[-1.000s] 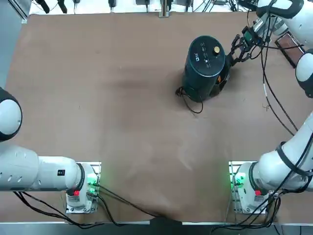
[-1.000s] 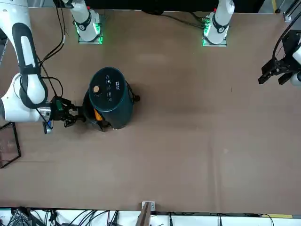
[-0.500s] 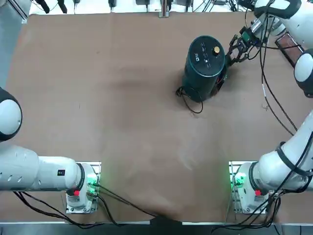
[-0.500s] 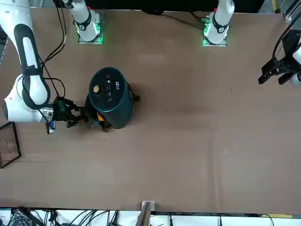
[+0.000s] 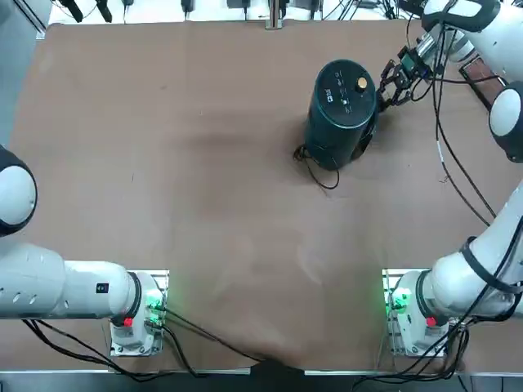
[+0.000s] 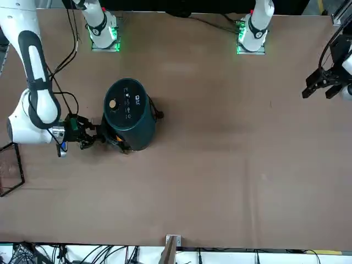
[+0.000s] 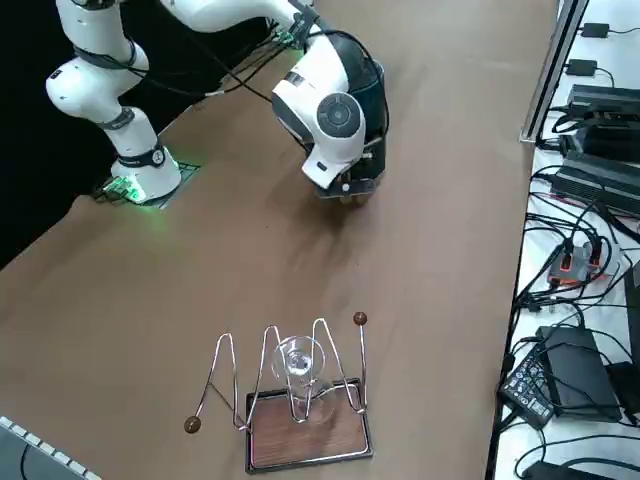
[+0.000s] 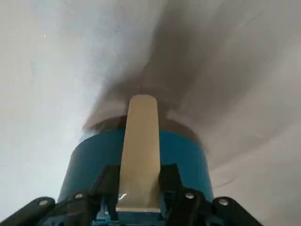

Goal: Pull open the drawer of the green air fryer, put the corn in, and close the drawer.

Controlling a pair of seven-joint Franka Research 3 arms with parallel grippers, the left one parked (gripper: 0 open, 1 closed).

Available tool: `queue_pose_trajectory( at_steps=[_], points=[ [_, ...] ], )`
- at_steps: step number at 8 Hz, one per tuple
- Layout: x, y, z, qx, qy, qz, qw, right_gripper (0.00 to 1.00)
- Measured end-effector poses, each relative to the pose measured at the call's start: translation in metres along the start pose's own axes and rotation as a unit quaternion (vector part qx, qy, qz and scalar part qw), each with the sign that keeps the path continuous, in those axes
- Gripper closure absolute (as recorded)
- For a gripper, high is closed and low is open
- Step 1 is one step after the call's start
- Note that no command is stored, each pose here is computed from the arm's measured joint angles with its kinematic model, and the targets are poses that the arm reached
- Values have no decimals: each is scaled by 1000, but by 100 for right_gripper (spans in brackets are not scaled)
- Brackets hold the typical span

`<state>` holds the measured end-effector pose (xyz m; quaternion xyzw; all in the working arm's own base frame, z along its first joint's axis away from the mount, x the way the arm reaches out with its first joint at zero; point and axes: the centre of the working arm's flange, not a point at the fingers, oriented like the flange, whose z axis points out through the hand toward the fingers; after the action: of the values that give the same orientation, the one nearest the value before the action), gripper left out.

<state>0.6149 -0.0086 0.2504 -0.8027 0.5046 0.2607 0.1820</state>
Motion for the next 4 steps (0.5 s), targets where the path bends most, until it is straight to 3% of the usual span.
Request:
queue_pose_trajectory(
  at_steps=[4],
  points=[
    [-2, -1, 1, -1, 0, -2, 1000, 54]
  ],
)
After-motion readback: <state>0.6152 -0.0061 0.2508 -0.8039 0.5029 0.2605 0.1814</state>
